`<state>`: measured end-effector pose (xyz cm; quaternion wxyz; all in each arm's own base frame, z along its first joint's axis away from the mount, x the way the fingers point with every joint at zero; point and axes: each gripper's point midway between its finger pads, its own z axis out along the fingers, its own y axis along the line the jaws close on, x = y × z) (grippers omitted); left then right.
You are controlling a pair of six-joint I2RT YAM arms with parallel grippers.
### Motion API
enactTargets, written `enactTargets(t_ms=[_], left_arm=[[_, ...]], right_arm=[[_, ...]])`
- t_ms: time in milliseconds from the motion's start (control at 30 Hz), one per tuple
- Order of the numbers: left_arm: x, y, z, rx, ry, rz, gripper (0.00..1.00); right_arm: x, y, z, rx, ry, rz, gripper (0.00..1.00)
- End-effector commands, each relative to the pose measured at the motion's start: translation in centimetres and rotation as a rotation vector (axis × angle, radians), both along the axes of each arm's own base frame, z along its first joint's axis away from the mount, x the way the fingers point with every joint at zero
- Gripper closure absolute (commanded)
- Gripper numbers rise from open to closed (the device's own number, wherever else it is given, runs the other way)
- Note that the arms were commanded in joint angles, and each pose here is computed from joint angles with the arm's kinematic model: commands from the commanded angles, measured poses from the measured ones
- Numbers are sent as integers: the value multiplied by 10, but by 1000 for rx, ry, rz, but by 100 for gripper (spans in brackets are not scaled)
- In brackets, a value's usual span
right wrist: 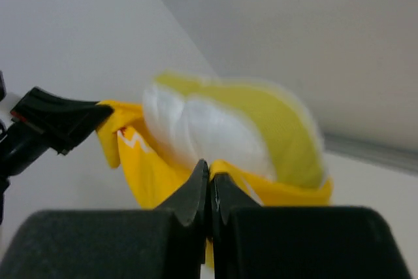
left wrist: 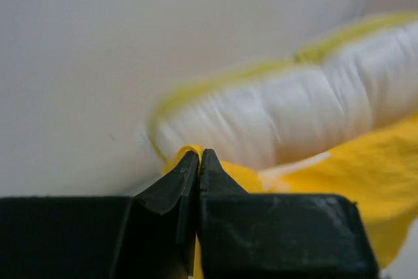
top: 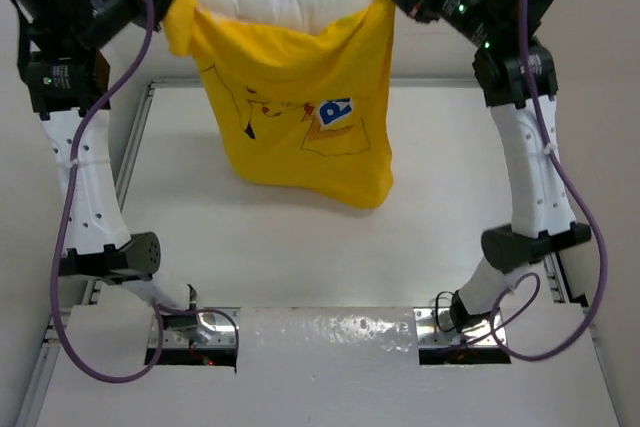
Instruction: Put the pillow into the pillowcase
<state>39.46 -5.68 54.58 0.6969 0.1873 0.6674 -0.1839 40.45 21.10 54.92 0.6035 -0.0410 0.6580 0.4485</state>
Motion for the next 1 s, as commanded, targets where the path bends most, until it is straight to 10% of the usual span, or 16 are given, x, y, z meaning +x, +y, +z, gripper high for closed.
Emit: enactTargets(t_ms=[0, 100, 133, 267, 400, 567, 667, 767, 867, 933, 967], left_arm=[[-81, -6, 158, 56, -564, -26, 100], [-27, 7, 87, 70, -388, -2, 100], [-15, 9, 77, 67, -371, 5, 100], [39, 0, 97, -12, -415, 50, 100], [53, 10, 147, -139, -619, 99, 100], [57, 23, 142, -122, -617, 186, 100], [65, 8, 81, -25, -448, 103, 100], [60, 4, -2, 94, -234, 62, 100], [41, 23, -91, 200, -10, 31, 100], [17, 36, -147, 278, 97, -12, 68], [0, 57, -180, 284, 217, 6, 49]], right_arm=[[-46, -29, 152, 119, -449, -89, 100], [-43, -52, 141, 102, -472, -130, 100], [9, -59, 70, 118, -316, -173, 100], [55, -107, 128, 204, -465, -321, 100], [38, -159, 175, 423, -679, -458, 100], [-37, -121, 204, 251, -847, -297, 100], [-89, -40, 147, 8, -830, -99, 100], [-112, 38, -15, -157, -638, 114, 100], [-149, 76, -134, -230, -417, 314, 73], [-186, 98, -180, -281, -320, 439, 2], [-194, 101, -198, -323, -280, 462, 1]])
